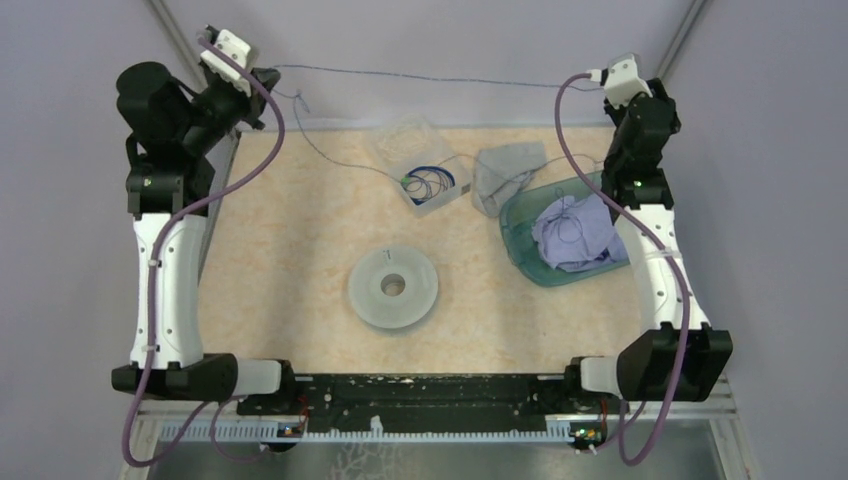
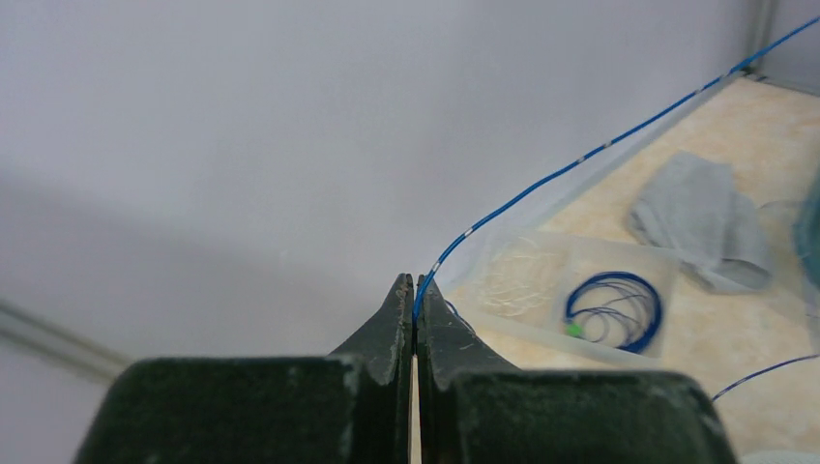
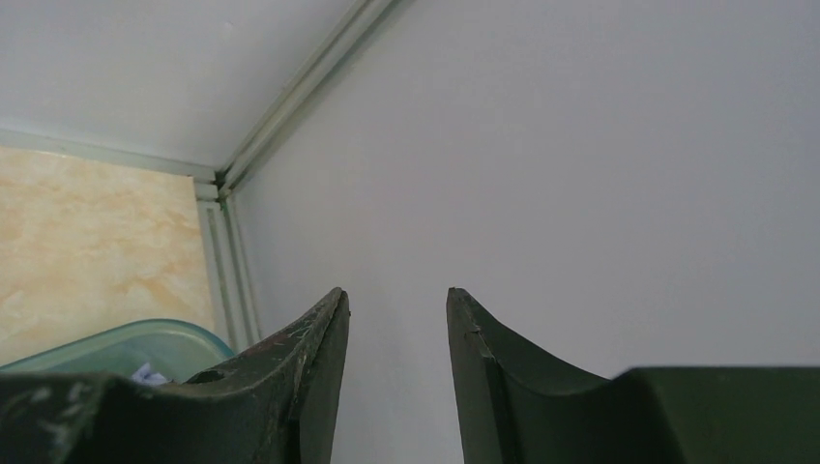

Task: Wrap the cables
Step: Adjust the cable at the center of the board.

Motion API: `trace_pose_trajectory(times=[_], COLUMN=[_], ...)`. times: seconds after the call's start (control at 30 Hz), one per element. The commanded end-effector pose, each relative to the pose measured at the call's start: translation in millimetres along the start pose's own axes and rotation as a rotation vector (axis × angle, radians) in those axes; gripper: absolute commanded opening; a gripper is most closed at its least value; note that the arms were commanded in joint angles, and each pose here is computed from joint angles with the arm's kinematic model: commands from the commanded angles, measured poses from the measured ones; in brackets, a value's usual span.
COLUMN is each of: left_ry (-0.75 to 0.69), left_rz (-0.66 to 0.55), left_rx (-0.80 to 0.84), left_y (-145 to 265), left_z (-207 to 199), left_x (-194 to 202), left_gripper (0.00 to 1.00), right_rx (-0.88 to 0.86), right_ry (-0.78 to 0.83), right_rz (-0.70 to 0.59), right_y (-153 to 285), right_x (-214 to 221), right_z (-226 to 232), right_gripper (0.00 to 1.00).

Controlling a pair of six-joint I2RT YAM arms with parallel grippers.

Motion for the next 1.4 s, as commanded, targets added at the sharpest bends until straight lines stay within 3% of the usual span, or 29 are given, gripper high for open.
trace_pose_trajectory(times=[0.0,0.3,0.4,0.6,0.8,0.93,1.1,1.37], left_ry=[-0.118,-0.108,-0.054,0.179,0.284,0.365,0.445,0.498], left_rz=[-0.004,0.0,-0.016,-0.087,-0.047,-0.013,0.029,0.103], left_rx=[-0.194,-0.339,-0.258,0.085,0.343,0.505,0.629,0.793], left_y=[9.1,24.9,24.7,8.2,-21.1,-35.8,-52.7,-65.7], left_z=[33.4,81.7,76.5,33.5,-31.8,-70.6,-108.0,-161.4], left_x=[-9.5,1.6,-0.4,-12.5,-5.3,2.2,16.2,33.1], left_gripper=[0.0,0.0,0.0,0.0,0.0,0.0,0.0,0.0], right_rx=[0.106,0.086,-0.103,-0.813,-1.256,-1.404,-1.5,-1.59], right_ry=[-0.02,-0.024,-0.071,-0.293,-0.449,-0.552,-0.526,-0.532], right_rz=[0.001,0.029,-0.053,-0.339,-0.608,-0.754,-0.876,-0.925], right_y=[-2.2,-6.6,1.1,48.0,99.1,111.1,138.5,161.8], right_x=[-0.5,18.8,12.3,-32.8,-105.4,-144.1,-172.2,-190.1], right_z=[-35.9,-47.0,-32.3,40.6,86.5,83.3,87.4,91.6], right_gripper=[0.43,0.41,0.41,0.44,0.55,0.63,0.72,0.76])
Point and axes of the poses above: each gripper's point midway between its finger pads, its own y axis back along the fingers, its own z axis along the line the jaws close on, x = y × z, the point moved 9 cm from there along y, back along the fingers, and after that the axes turned 9 degrees about y, right-handed, at the moved point
